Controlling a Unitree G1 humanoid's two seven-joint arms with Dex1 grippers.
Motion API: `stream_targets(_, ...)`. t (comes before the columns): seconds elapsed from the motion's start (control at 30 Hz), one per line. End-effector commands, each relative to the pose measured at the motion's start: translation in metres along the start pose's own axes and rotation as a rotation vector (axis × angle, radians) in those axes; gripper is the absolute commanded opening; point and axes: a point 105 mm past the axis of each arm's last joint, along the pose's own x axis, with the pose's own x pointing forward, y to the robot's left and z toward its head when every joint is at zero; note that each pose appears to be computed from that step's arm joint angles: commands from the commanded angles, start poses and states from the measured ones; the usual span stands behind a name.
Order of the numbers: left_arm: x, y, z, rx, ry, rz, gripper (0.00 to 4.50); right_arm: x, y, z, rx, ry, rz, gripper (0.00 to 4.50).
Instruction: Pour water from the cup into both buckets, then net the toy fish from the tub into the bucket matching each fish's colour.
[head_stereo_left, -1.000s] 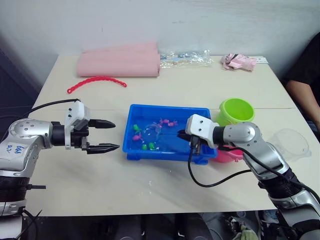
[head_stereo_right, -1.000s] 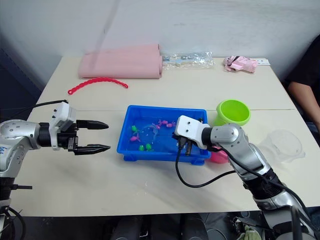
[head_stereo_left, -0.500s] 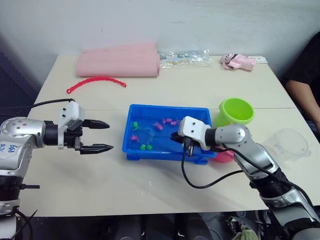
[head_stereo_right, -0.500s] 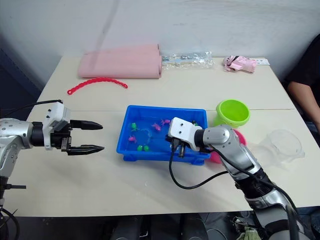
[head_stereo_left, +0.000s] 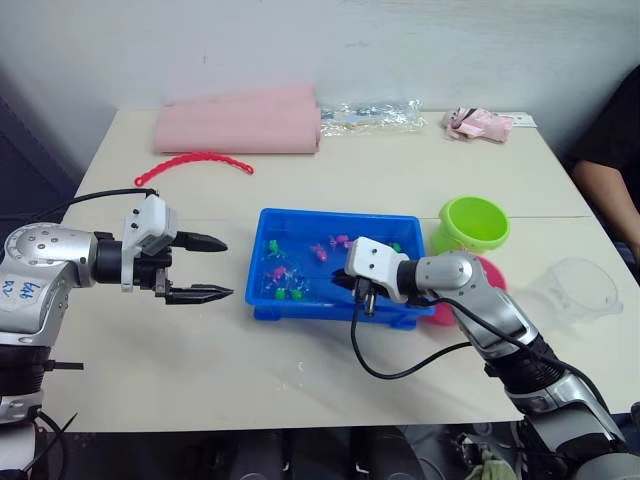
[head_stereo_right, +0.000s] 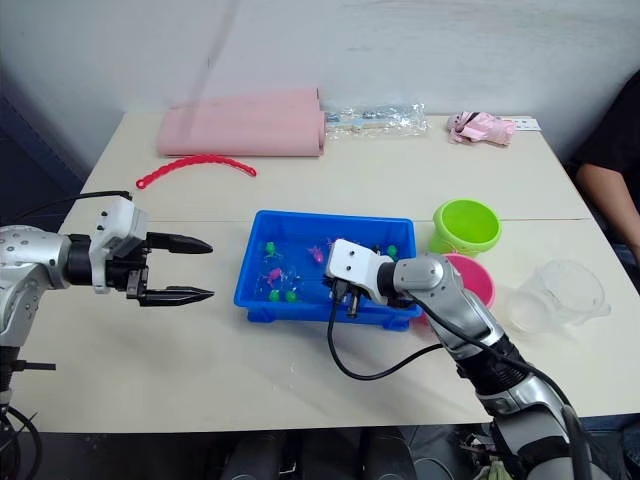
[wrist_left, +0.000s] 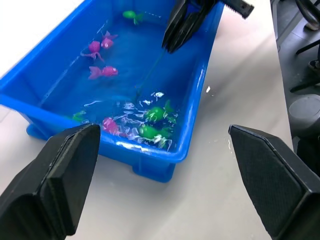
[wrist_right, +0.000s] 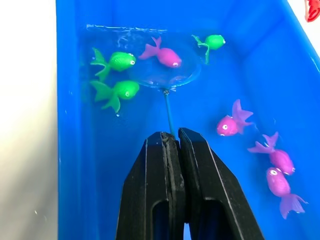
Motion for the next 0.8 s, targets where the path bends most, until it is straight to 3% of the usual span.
stream_targets(0.03,-0.002,0.003,0.005,0.031,0.005,-0.003,4.47,-0.01,-0.005,0.019,0.033,-0.078,-0.021,0.0)
stream_targets(0.4,0.011,0.006,0.011,0.05,-0.04,-0.049,4.47,-0.041,-0.008,0.023,0.206,-0.114,-0.06,0.0)
stream_targets(0.63,0.028,0.007,0.033,0.035,-0.167,-0.094,4.47,-0.074,-0.008,0.019,0.232,-0.105,-0.132,0.0)
stream_targets(0.8,0.05,0.007,0.049,0.011,-0.244,-0.144,4.47,-0.113,-0.009,0.012,0.242,-0.081,-0.25,0.0)
